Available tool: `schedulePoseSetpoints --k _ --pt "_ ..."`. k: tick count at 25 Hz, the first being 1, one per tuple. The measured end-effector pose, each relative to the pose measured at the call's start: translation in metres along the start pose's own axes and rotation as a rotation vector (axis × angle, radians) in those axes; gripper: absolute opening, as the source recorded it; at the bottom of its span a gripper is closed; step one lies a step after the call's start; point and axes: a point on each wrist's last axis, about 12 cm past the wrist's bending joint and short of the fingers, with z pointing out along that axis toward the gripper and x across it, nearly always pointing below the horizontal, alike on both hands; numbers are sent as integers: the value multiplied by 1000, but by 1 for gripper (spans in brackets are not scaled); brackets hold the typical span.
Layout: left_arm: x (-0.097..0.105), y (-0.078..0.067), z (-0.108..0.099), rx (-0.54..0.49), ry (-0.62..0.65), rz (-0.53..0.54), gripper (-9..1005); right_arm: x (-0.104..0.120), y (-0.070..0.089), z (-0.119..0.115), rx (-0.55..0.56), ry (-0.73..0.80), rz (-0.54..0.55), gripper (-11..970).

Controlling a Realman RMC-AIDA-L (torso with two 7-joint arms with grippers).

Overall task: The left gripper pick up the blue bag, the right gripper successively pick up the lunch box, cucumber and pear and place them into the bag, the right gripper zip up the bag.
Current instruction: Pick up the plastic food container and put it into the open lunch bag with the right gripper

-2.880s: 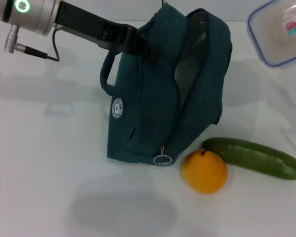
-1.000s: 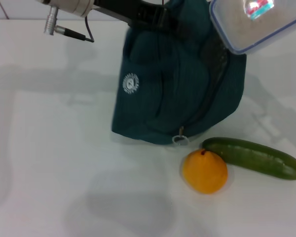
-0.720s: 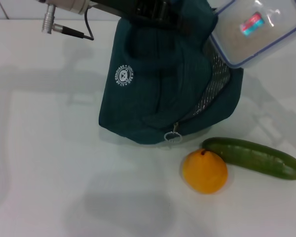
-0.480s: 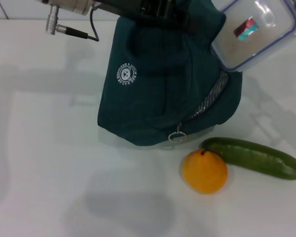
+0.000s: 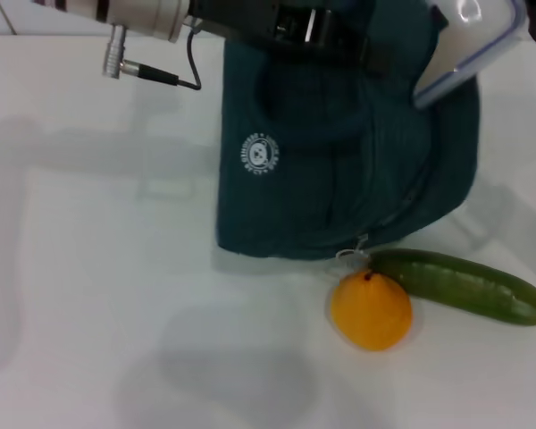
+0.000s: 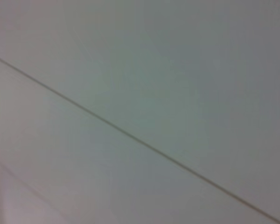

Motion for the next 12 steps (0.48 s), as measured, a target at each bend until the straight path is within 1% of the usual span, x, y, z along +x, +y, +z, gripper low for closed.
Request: schedulePoseSetpoints --k 4,6,9,12 --pt "-1 1 5 6 -5 23 51 1 7 4 -63 3 8 152" --pt "-1 1 6 5 -12 32 51 2 8 3 -66 5 16 153" --pt "-4 1 4 5 -31 36 51 5 6 -1 -47 13 22 154" --pt "-7 -1 0 18 -59 42 51 10 -1 -9 19 37 28 155"
